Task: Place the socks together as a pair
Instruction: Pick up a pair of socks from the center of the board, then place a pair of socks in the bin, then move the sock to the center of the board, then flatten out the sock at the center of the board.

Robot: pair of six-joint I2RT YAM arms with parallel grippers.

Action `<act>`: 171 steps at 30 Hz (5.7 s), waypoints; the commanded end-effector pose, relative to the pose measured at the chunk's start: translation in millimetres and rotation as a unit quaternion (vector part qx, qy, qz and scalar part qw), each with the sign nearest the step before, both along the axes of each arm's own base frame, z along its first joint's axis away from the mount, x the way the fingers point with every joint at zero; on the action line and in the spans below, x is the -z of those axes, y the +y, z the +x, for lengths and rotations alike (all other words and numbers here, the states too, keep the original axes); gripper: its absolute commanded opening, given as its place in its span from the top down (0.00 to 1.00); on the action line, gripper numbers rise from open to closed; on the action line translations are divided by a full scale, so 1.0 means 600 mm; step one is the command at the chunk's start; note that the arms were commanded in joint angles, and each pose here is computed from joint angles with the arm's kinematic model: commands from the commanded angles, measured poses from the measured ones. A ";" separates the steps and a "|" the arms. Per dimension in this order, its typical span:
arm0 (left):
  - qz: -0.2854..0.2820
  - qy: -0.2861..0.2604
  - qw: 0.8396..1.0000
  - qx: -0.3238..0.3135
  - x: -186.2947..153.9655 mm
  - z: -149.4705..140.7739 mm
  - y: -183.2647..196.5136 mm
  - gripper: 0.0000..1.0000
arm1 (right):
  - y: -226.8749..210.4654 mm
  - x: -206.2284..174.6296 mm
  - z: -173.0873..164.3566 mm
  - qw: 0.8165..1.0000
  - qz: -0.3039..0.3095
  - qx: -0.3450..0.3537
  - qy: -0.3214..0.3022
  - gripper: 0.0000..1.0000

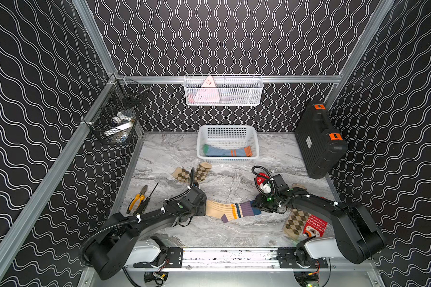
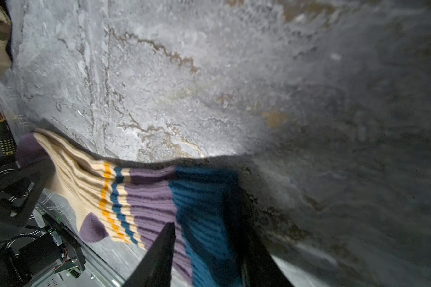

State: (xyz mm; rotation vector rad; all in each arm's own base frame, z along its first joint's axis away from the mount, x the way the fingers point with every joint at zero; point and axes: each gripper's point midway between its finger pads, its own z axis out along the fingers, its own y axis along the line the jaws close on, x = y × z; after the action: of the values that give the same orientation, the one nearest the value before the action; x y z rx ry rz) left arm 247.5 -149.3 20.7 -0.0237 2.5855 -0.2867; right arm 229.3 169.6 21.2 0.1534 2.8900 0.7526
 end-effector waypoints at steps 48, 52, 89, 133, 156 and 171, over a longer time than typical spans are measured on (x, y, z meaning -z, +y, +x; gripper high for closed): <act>-0.055 -0.185 0.981 -0.005 -0.356 0.320 -0.044 1.00 | -0.008 -0.356 0.322 0.975 0.019 0.049 -0.214 1.00; -0.053 -0.189 0.980 -0.009 -0.355 0.382 -0.037 1.00 | -0.013 -0.358 0.384 0.974 0.030 0.062 -0.215 1.00; 0.050 -0.139 0.989 -0.012 -0.180 0.596 -0.014 0.54 | 0.017 -0.170 0.558 0.987 0.069 0.060 -0.130 0.86; -0.009 -0.003 0.996 -0.090 -0.039 0.234 0.086 0.88 | 0.077 -0.193 0.120 0.989 -0.016 -0.037 -0.144 0.65; -0.066 -0.137 0.987 0.054 -0.223 0.037 -0.134 0.32 | 0.071 -0.210 0.085 0.986 -0.027 -0.045 -0.157 0.65; -0.137 -0.106 0.970 -0.173 -0.095 0.038 0.135 0.10 | 0.392 -0.123 0.096 0.968 -0.042 -0.175 -0.176 0.61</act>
State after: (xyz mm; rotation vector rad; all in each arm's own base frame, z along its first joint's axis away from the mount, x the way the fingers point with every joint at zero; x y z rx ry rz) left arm 261.3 -54.8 74.7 -0.4719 2.3146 -0.2923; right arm 278.1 388.6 99.5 -0.4813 2.6529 0.6439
